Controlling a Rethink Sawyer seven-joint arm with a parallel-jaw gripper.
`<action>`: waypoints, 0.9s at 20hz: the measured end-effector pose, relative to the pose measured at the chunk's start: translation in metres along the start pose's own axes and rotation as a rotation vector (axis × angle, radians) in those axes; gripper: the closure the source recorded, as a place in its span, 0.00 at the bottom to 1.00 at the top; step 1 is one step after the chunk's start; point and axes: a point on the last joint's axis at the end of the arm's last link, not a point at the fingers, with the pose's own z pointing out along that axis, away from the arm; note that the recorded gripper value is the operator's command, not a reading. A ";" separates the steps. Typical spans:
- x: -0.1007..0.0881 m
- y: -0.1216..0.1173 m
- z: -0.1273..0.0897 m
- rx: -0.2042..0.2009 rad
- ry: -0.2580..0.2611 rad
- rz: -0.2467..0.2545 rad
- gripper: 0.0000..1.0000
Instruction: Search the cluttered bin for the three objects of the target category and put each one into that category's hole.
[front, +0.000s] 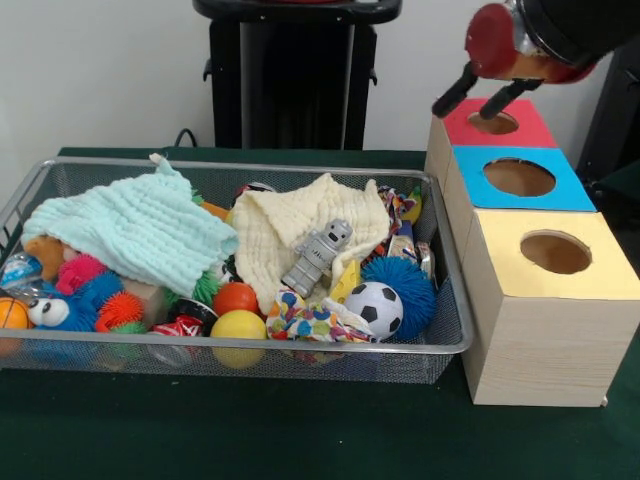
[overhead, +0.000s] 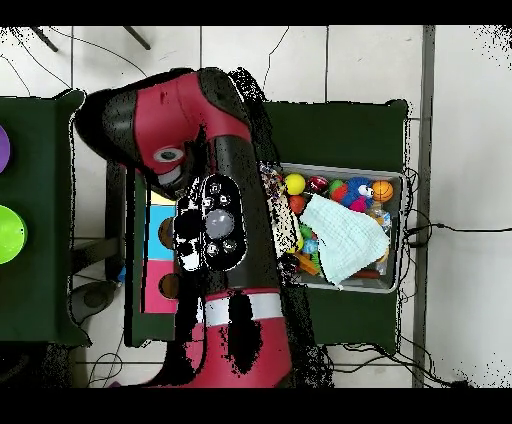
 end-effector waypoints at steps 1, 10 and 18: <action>0.002 -0.012 -0.004 -0.005 -0.034 0.014 0.00; 0.028 -0.120 -0.022 -0.012 -0.220 0.150 0.00; 0.054 -0.202 -0.012 -0.011 -0.258 0.256 0.00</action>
